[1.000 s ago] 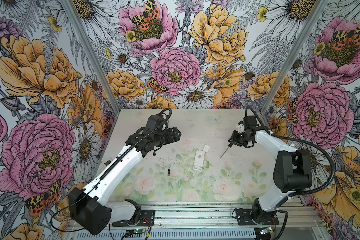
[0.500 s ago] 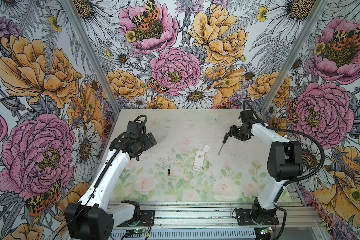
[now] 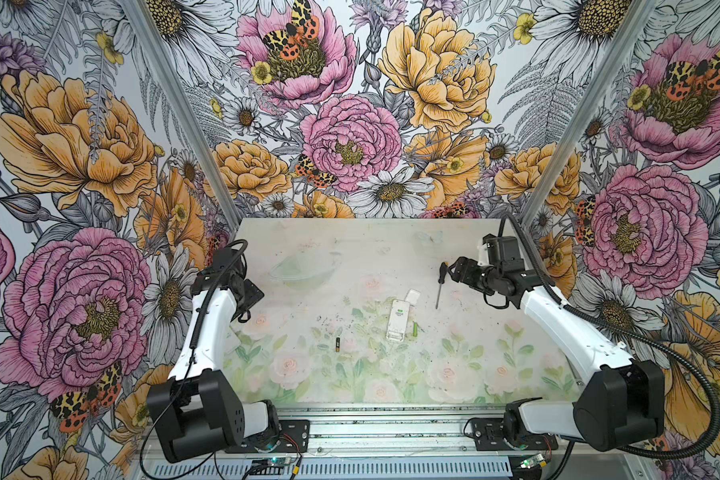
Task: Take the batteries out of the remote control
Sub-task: 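Grasp the white display remote with the left gripper while the right gripper moves over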
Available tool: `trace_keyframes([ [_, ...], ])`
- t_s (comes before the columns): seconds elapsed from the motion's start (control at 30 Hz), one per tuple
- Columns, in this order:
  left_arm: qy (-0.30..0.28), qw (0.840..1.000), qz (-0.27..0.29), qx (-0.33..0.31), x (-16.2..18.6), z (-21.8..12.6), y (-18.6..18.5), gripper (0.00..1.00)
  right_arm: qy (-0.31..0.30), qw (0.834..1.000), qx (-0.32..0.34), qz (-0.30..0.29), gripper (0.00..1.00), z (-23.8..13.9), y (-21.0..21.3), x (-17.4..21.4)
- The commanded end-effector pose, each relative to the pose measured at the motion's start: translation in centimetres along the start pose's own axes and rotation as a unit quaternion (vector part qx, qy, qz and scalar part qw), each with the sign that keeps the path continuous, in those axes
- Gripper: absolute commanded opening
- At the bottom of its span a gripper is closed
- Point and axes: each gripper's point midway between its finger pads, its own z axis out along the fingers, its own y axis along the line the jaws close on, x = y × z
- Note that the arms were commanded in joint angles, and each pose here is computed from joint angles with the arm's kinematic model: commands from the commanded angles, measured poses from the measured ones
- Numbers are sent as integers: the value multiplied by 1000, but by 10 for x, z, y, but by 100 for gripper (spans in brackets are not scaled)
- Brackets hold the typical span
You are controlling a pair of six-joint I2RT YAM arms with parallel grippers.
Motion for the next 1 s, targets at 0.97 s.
trace_keyframes([
  [0.97,152,987,26,37,21,136,33,62,25,995,-93,-18,76,19,70,4],
])
